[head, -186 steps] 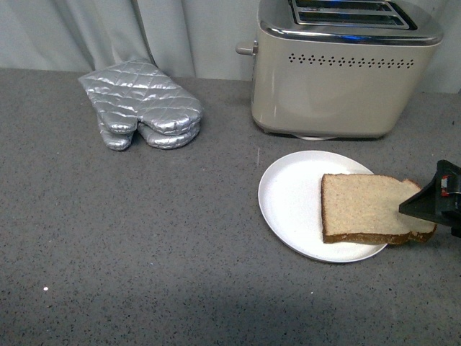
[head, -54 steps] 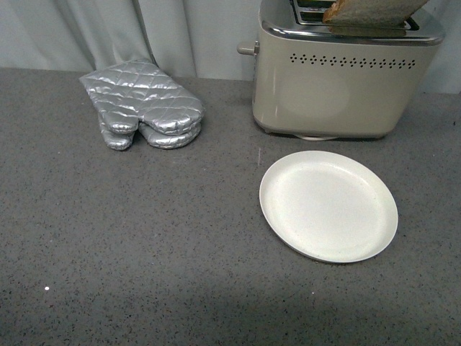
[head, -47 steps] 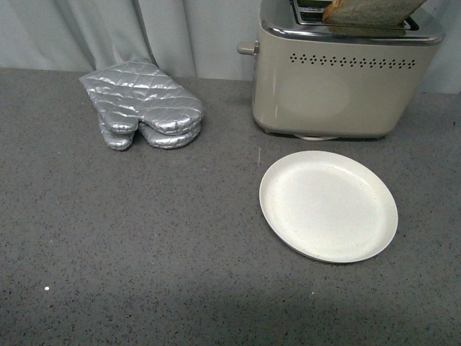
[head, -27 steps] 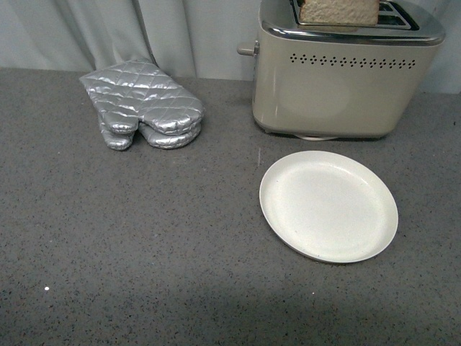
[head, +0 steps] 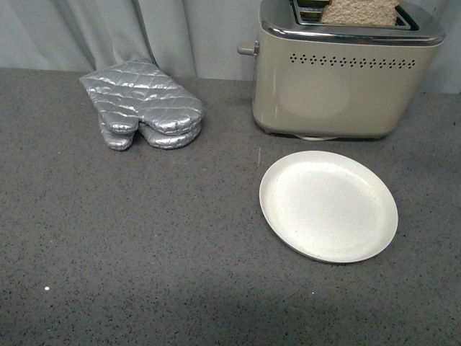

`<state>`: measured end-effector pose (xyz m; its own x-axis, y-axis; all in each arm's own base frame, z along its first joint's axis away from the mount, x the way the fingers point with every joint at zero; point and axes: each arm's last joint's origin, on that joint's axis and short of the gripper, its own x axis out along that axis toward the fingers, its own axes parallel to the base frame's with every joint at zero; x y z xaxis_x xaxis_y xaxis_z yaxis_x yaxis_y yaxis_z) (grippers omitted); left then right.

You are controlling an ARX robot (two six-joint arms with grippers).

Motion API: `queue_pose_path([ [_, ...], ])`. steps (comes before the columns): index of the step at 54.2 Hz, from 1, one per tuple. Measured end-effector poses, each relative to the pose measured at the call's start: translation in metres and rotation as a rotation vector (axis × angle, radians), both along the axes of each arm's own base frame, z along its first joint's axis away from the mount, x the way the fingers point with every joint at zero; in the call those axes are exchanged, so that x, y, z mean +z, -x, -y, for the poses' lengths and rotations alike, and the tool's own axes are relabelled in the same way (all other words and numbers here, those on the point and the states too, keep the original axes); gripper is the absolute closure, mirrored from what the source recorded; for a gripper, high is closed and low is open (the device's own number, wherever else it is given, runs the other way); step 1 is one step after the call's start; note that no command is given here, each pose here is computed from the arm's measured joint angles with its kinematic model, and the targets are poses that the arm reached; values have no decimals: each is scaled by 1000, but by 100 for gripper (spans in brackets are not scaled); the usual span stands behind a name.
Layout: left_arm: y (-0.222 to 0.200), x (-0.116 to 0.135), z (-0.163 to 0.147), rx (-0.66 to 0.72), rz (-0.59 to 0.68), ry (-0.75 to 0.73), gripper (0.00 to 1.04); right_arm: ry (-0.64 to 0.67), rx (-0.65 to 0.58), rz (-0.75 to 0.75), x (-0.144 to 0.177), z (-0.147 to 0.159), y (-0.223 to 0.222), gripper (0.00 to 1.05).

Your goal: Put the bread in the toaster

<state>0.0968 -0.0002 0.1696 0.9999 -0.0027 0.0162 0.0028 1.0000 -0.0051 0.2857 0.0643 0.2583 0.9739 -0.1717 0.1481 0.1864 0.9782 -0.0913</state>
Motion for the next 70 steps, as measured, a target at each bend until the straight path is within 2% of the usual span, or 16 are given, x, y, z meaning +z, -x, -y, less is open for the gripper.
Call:
queue_pose_path([
  [10, 0, 0, 0, 0, 0, 0, 7, 98, -22, -15, -17, 29, 46, 10],
  [13, 0, 0, 0, 0, 0, 0, 7, 67, 85, -85, -24, 39, 62, 20],
  [18, 0, 0, 0, 0, 0, 0, 7, -14, 166, -155, -43, 48, 88, 34],
  [25, 0, 0, 0, 0, 0, 0, 7, -69, 182, -152, -55, 54, 105, 55],
  [41, 0, 0, 0, 0, 0, 0, 7, -93, 181, -149, -70, 64, 127, 104],
  [70, 0, 0, 0, 0, 0, 0, 7, -94, 180, -136, -88, 64, 155, 104],
])
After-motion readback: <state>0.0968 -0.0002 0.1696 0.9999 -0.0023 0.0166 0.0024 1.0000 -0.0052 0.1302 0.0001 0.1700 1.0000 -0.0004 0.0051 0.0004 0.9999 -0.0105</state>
